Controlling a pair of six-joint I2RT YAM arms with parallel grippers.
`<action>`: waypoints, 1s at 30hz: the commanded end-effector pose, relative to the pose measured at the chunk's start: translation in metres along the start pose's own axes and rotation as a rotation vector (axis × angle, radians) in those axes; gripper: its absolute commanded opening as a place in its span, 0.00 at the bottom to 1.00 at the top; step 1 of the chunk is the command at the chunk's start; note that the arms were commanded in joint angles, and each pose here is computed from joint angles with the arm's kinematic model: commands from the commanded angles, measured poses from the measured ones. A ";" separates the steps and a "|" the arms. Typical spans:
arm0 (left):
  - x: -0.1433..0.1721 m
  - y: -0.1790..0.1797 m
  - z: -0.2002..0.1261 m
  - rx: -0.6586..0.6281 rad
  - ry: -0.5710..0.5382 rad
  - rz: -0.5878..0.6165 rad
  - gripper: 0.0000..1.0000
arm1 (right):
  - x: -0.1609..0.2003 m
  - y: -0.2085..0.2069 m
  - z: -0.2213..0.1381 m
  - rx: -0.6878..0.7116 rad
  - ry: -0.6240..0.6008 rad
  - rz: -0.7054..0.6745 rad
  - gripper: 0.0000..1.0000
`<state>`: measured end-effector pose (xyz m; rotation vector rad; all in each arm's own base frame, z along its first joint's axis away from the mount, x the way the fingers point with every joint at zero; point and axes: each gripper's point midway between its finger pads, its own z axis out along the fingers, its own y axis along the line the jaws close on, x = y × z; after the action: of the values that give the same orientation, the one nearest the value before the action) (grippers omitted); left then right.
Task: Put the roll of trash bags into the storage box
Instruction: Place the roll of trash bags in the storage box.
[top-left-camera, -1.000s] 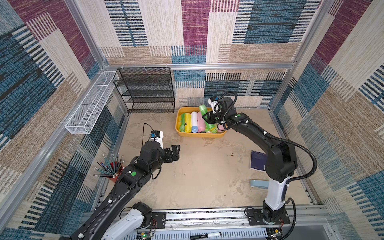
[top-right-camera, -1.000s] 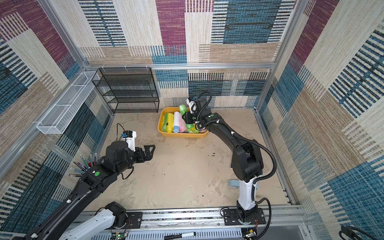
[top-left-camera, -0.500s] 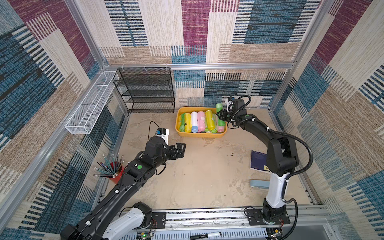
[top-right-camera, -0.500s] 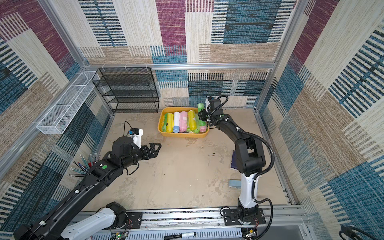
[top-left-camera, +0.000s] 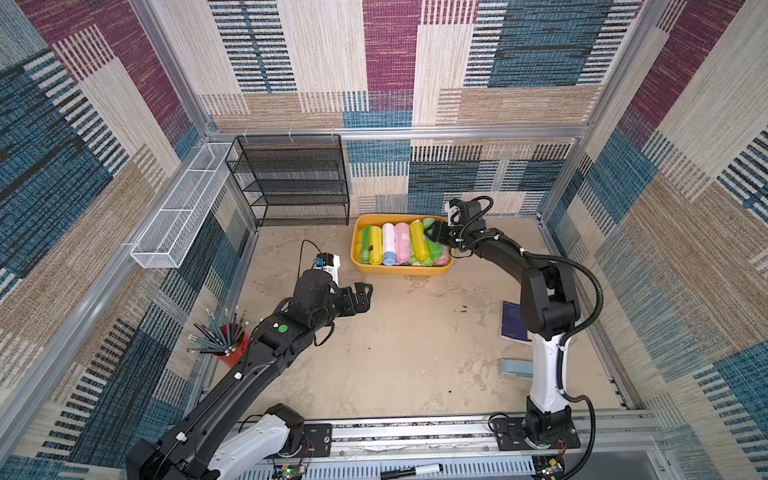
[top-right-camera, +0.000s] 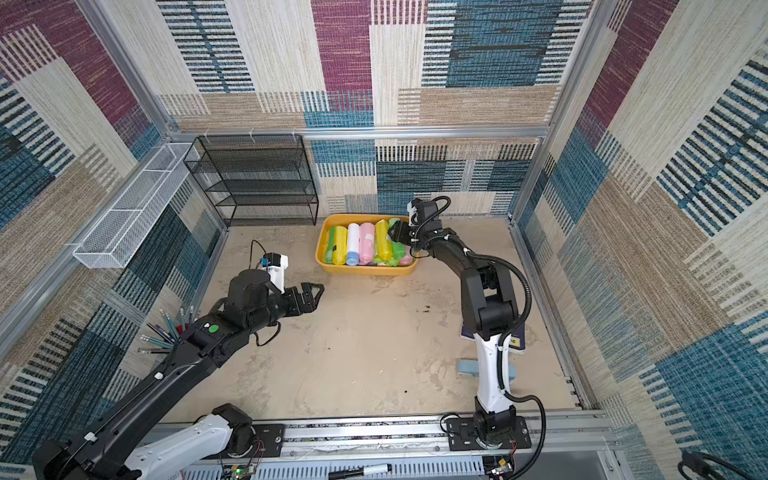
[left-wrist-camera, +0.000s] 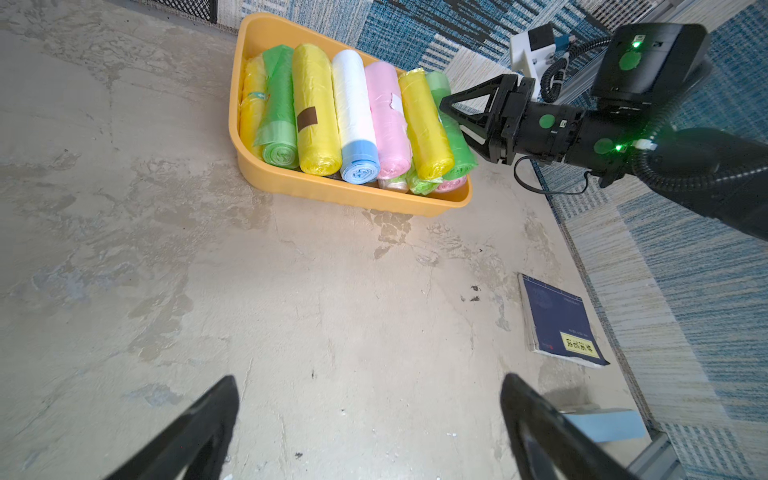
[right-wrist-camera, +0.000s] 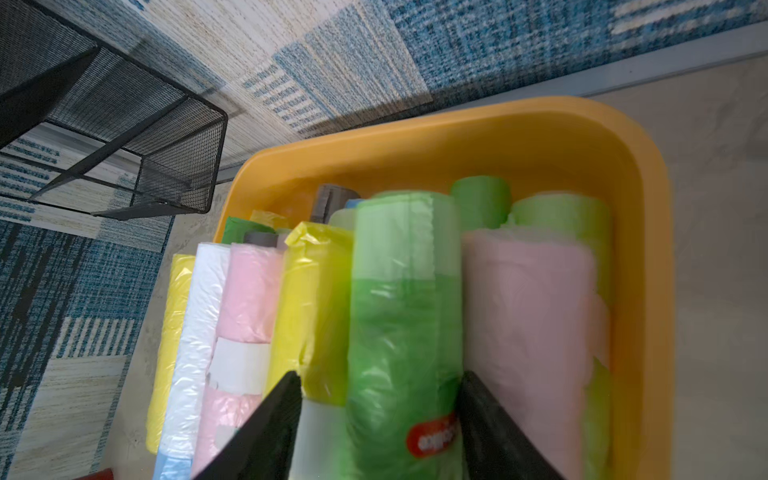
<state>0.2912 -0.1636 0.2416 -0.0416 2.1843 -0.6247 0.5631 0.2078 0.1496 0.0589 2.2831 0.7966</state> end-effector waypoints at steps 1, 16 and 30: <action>-0.004 0.000 -0.001 -0.005 -0.019 0.023 0.98 | -0.008 0.010 -0.003 -0.034 -0.017 -0.005 0.69; -0.023 0.015 -0.019 -0.102 -0.110 0.022 0.98 | -0.043 -0.001 -0.058 0.171 -0.177 -0.067 0.99; -0.036 0.079 -0.028 -0.410 -0.269 0.069 0.98 | -0.042 -0.024 -0.191 0.336 -0.499 -0.068 0.99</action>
<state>0.2993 -0.0932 0.2455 -0.2379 2.0611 -0.2521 0.4829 0.0925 0.2469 0.2592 2.0230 0.3512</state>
